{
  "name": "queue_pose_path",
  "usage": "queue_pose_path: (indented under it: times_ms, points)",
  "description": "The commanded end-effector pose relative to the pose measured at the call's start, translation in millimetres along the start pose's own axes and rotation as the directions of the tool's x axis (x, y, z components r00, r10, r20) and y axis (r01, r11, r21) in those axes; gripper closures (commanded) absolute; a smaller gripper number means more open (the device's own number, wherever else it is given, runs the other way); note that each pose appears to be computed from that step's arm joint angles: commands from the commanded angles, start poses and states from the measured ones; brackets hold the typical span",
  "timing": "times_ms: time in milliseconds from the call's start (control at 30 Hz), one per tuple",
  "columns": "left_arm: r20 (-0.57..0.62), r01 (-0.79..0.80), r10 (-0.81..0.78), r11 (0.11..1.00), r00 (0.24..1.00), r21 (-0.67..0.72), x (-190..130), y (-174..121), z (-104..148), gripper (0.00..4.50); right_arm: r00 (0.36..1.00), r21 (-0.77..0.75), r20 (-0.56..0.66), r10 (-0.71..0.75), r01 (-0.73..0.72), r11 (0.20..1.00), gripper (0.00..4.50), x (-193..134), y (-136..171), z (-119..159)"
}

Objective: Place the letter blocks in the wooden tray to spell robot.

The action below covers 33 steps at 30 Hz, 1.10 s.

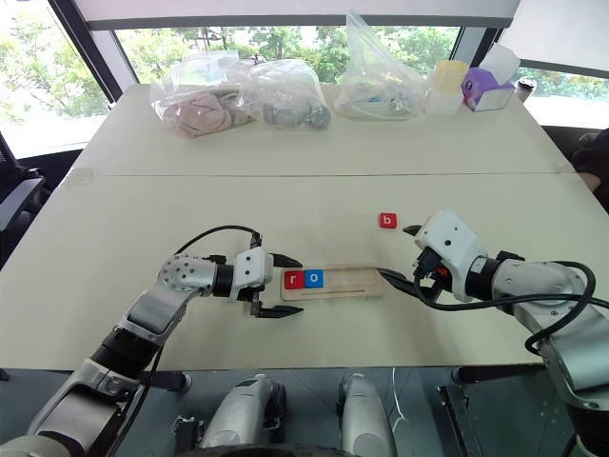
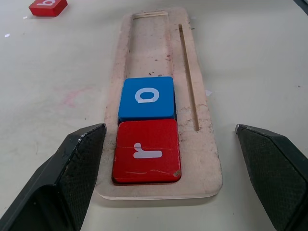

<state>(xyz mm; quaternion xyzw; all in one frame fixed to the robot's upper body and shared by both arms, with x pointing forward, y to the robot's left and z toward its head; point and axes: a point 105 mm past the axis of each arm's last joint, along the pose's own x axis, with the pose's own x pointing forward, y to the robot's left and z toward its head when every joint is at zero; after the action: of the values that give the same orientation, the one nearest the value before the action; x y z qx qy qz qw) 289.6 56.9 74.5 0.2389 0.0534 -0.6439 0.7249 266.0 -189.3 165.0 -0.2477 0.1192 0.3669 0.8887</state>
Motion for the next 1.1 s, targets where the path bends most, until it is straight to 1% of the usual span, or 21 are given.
queue_pose_path:
  times_ms: [33,133,400,600,733,867,967,1100]
  points:
    - [-0.044,0.029,-0.031,0.998,0.999,-0.050,5,-13,-16,0.03,1.000,-0.037,0.020,-0.007,0.008,0.999,0.00,-1,-3,8]
    - [-0.032,0.013,-0.015,0.998,0.999,-0.054,5,-11,-15,0.03,1.000,-0.037,0.023,-0.005,0.006,0.999,0.00,1,-3,9]
    - [0.030,-0.105,0.106,0.994,0.994,-0.028,1,4,-6,0.03,1.000,-0.038,0.031,0.004,-0.003,0.999,0.00,4,-2,10]
    - [0.066,-0.136,0.137,0.990,0.988,-0.027,1,8,-3,0.03,0.999,-0.039,0.035,0.009,-0.007,0.999,0.00,6,-3,11]
    - [0.115,-0.156,0.159,0.987,0.981,-0.035,-1,13,4,0.03,0.999,-0.039,0.035,0.011,-0.010,0.999,0.00,7,-3,11]
    - [0.151,-0.160,0.165,0.986,0.975,-0.046,-4,15,11,0.03,0.999,-0.038,0.034,0.015,-0.014,0.999,0.00,7,-2,11]
    - [0.172,-0.115,0.123,0.992,0.977,-0.059,-5,9,16,0.03,0.999,-0.034,0.034,0.020,-0.019,0.999,0.00,7,-1,10]
    - [0.189,-0.097,0.109,0.993,0.976,-0.072,-7,5,21,0.03,0.999,-0.029,0.032,0.024,-0.023,0.999,0.00,8,0,9]
